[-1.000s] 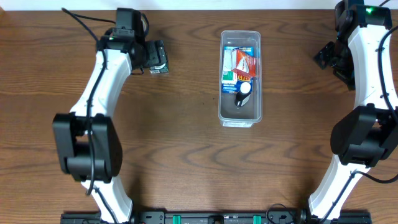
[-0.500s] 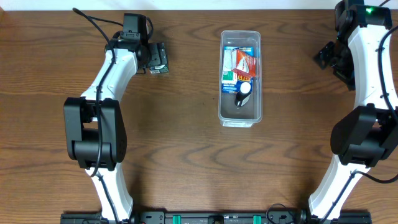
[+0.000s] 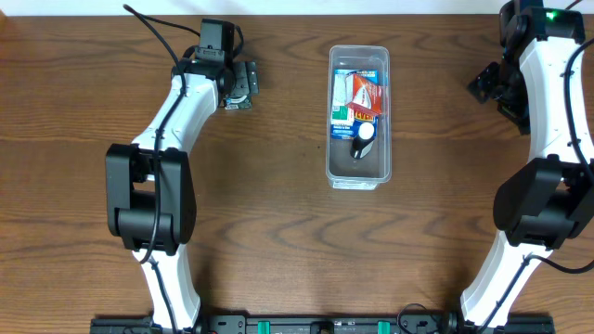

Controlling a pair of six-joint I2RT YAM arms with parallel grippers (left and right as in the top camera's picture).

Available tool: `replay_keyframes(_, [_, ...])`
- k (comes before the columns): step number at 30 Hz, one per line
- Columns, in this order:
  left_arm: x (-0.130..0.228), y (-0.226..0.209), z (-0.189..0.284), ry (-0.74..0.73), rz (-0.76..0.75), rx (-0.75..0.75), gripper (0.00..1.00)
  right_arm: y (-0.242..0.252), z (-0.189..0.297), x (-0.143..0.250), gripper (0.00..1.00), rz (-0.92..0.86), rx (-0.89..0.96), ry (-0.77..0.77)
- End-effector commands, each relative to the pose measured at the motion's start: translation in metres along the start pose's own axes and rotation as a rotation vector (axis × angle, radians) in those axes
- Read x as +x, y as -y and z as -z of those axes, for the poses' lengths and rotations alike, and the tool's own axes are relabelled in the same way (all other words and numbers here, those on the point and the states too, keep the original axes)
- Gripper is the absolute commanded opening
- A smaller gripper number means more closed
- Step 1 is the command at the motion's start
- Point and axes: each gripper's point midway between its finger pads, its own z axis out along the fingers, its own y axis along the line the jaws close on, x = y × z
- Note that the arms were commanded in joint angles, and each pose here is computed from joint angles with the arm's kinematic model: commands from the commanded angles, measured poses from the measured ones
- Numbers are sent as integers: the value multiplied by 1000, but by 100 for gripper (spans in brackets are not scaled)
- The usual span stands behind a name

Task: Pack container
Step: 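Lower the left gripper onto the green Zam-Buk tin and grasp it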

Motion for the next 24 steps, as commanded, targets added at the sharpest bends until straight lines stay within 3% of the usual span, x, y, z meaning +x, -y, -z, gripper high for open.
replay_keyframes(1, [11,-8,-18,-32,-21,-40,93,6,8,-4,99,-26,-3,25])
replay_keyframes(24, [37,-3,-55,-103,-28,-14,93,6,8,-4,99,-26,-3,25])
